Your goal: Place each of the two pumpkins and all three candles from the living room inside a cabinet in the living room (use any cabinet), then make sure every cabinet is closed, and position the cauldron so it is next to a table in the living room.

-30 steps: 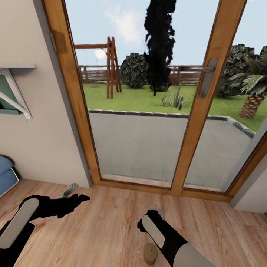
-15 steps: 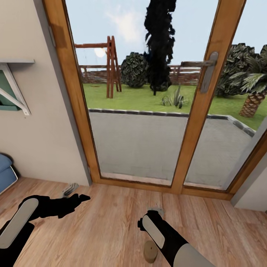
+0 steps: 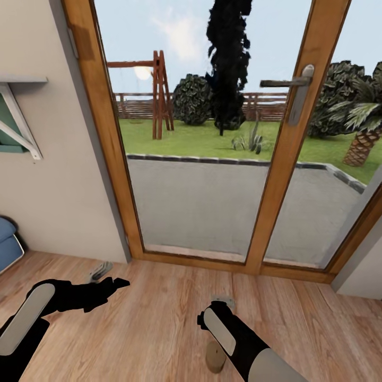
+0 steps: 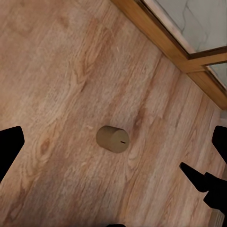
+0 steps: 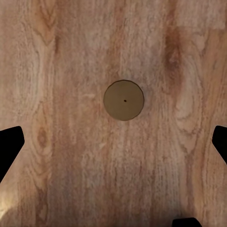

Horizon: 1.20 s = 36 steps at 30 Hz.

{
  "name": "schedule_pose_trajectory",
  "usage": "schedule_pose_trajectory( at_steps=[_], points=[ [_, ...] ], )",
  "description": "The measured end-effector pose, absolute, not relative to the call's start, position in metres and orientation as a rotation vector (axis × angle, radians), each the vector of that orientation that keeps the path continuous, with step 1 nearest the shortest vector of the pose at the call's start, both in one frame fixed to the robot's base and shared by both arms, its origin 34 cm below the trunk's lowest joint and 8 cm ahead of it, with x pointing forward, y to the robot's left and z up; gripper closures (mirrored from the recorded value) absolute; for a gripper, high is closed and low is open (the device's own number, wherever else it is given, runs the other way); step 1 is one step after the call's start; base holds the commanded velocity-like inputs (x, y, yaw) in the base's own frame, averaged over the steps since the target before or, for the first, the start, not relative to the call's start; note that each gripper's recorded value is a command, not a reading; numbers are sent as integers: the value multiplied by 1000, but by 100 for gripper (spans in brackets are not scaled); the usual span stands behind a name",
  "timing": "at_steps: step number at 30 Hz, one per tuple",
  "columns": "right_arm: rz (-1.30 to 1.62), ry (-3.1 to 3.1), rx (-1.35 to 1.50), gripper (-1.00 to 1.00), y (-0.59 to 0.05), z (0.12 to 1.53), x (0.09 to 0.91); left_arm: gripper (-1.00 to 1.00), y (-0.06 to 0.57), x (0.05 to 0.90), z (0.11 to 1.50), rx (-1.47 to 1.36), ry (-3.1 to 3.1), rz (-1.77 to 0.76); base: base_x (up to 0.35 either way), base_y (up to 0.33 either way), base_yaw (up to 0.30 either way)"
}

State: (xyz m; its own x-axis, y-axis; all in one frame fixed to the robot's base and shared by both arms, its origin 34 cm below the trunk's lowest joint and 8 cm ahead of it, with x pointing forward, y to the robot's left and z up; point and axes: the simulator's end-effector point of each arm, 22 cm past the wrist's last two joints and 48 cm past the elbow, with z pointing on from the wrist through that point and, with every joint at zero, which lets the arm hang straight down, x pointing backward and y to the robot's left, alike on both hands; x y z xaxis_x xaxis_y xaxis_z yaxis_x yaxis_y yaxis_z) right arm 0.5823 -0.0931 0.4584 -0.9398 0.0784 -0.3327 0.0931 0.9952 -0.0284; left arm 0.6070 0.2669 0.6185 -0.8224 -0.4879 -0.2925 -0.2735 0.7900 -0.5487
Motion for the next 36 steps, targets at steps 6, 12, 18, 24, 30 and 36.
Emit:
schedule_pose_trajectory(
  at_steps=[6,12,18,24,30,36],
  points=[
    [-62,2799,123,-100,-92,446,580,-100,265,605,607,-572,2554,-699,0,0,0],
    [-64,2799,123,-100,-93,433,577,-100,263,602,596,-575,2550,-719,0,0,0],
    [-81,2813,124,-100,-98,415,570,-100,263,599,583,-575,2549,-721,0,0,0],
    [-98,2796,163,-100,-103,398,568,-100,262,597,571,-573,2548,-723,0,0,0],
    [-185,2768,229,-100,-128,374,571,-100,262,594,558,-572,2547,-724,0,0,0],
    [-104,2763,220,-100,-118,355,570,-100,263,590,544,-573,2548,-722,0,0,0]
  ],
)
